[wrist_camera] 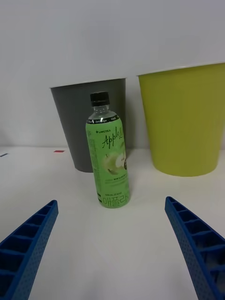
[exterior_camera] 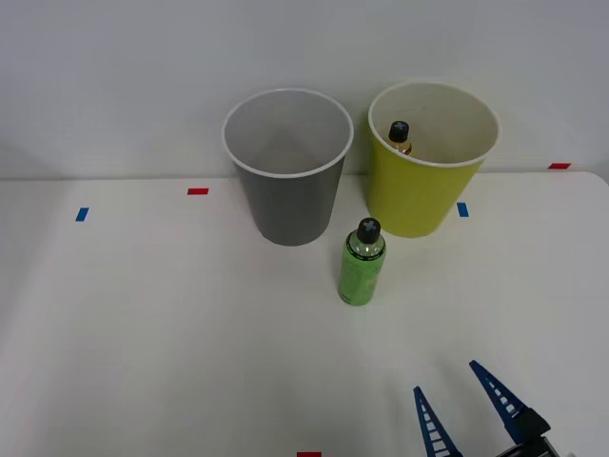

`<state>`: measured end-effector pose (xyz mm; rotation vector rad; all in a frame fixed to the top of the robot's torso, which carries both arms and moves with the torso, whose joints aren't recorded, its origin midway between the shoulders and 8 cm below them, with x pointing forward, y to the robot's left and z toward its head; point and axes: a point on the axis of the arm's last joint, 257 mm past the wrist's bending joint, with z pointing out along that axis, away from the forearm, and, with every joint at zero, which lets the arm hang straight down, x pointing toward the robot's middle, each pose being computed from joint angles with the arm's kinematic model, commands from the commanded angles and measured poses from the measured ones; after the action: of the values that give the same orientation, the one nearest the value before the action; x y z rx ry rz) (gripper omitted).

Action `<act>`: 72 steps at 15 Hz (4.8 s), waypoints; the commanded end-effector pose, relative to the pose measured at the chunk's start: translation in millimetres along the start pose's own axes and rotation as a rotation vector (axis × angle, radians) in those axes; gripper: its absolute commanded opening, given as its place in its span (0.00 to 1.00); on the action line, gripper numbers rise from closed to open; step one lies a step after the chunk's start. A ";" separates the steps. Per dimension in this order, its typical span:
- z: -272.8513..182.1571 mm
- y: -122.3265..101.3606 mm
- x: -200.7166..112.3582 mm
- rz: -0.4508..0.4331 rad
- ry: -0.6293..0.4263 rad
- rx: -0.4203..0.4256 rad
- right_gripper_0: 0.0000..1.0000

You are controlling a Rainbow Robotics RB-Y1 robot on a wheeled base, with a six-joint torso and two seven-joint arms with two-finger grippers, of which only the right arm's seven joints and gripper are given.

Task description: Put cans in the gray bin, plastic bottles in the light green bin

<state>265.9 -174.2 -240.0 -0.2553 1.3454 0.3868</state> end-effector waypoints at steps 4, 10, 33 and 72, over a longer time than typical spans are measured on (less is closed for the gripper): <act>25.7 8.4 -18.4 -0.055 -0.092 -0.017 0.79; 62.6 -5.3 -9.5 -0.015 -0.067 0.044 1.00; 173.4 14.8 4.0 0.020 0.039 -0.029 1.00; 226.9 1.3 8.6 -0.102 0.072 0.026 0.02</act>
<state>470.0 -79.3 -201.1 -0.3144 1.4061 0.2793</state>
